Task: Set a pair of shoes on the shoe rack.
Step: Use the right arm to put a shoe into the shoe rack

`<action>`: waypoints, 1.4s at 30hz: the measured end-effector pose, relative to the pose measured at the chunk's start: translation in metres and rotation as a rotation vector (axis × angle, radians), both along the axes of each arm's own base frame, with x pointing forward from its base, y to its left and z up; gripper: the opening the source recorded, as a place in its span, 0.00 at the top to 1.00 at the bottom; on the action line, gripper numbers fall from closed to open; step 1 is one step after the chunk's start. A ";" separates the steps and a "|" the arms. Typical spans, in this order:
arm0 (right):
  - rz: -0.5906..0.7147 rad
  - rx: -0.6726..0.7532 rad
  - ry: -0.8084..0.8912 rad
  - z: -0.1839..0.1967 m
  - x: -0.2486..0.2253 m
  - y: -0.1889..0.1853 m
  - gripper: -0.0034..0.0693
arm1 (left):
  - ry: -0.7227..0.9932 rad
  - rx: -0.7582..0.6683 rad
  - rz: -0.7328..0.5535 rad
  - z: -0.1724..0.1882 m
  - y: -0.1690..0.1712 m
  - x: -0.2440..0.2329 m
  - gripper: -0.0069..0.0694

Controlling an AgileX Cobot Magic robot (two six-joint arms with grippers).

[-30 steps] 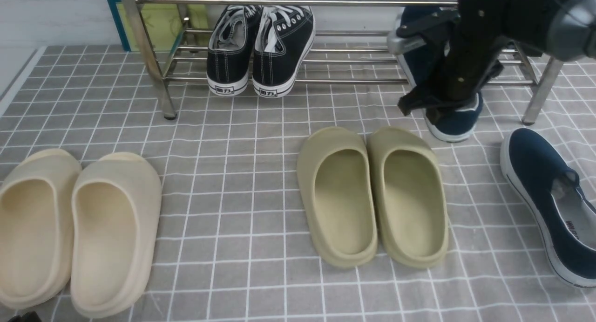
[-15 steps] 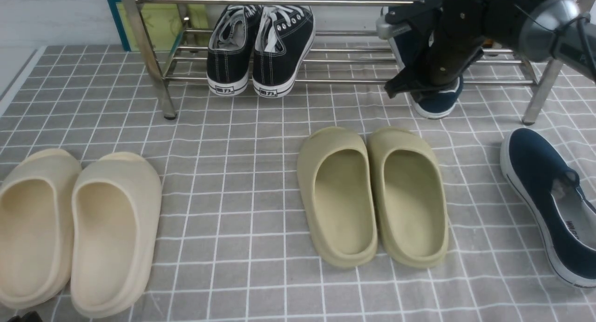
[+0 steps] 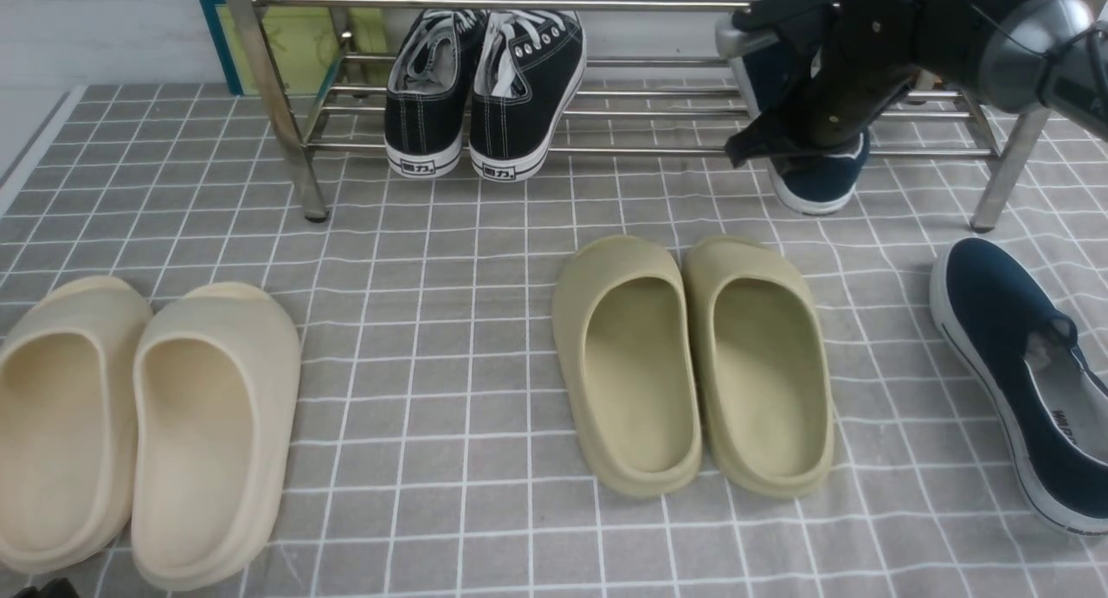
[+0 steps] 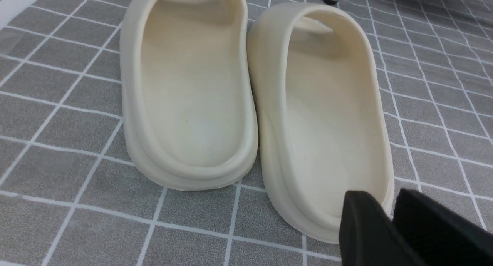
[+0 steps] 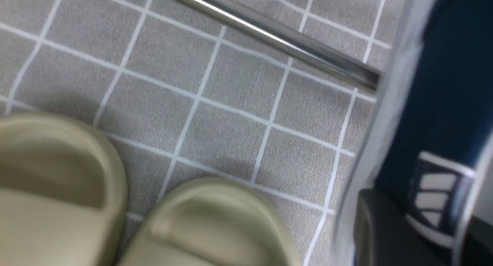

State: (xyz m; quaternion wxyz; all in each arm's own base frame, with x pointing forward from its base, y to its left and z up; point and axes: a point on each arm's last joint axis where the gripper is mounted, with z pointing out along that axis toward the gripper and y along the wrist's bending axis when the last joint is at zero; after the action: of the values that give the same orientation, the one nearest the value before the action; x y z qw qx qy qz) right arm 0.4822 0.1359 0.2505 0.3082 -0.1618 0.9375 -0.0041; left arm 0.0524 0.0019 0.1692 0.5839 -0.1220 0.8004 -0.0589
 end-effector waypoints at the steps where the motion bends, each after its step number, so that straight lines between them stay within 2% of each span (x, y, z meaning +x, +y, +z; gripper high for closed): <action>1: 0.002 0.001 -0.019 0.002 0.001 0.000 0.73 | 0.000 0.000 0.000 0.000 0.000 0.000 0.74; 3: 0.003 -0.001 -0.037 0.004 0.003 0.000 0.65 | 0.000 0.000 0.000 0.000 0.000 0.000 0.74; 4: 0.003 -0.001 -0.039 0.005 0.003 0.000 0.64 | 0.000 0.000 0.000 0.000 0.000 0.000 0.74; 5: 0.003 0.000 -0.045 0.006 0.003 0.000 0.59 | 0.000 0.000 0.000 0.000 0.000 0.000 0.74; 10: -0.005 -0.011 0.025 0.010 -0.006 -0.002 0.41 | 0.000 0.000 0.000 0.000 0.000 0.000 0.73; 13: -0.012 -0.016 0.062 0.021 -0.014 -0.004 0.38 | 0.000 0.000 0.000 0.000 0.000 0.000 0.73; 17: 0.000 -0.043 0.123 0.059 -0.042 -0.013 0.38 | 0.000 0.000 0.000 0.000 0.000 0.000 0.72; 18: 0.001 -0.046 0.129 0.059 -0.043 -0.013 0.38 | 0.000 0.000 0.000 0.000 0.000 0.000 0.72; 21: 0.005 -0.060 0.150 0.086 -0.063 -0.019 0.45 | 0.000 0.000 0.000 0.000 0.000 0.000 0.72; 24: 0.002 -0.071 0.149 0.092 -0.070 -0.022 0.53 | 0.000 0.000 0.000 0.000 0.000 0.000 0.72; 26: 0.001 -0.082 0.159 0.089 -0.072 -0.024 0.59 | 0.000 0.000 0.000 0.000 0.000 0.000 0.72; 27: 0.001 -0.089 0.170 0.083 -0.074 -0.025 0.67 | 0.000 0.000 0.000 0.000 0.000 0.000 0.71; 29: -0.003 -0.093 0.188 0.065 -0.072 -0.029 0.78 | 0.000 0.000 0.000 0.000 0.000 0.000 0.71; 30: -0.003 -0.091 0.181 0.064 -0.072 -0.029 0.80 | 0.000 0.000 0.000 0.000 0.000 0.000 0.71; 32: -0.014 -0.089 0.185 0.043 -0.069 -0.037 0.92 | 0.000 0.000 0.000 0.000 0.000 0.000 0.71; 34: -0.033 -0.079 0.172 0.030 -0.064 -0.044 0.96 | 0.000 0.000 0.000 0.000 0.000 0.000 0.70; 42: -0.057 -0.009 0.067 0.002 -0.041 -0.048 0.96 | 0.000 0.000 0.000 0.000 0.000 0.000 0.69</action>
State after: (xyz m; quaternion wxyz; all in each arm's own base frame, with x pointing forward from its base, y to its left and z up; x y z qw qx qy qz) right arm 0.4413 0.0883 0.2520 0.2758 -0.1365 0.9514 -0.0117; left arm 0.0524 0.0019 0.1692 0.5839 -0.1220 0.8004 -0.0589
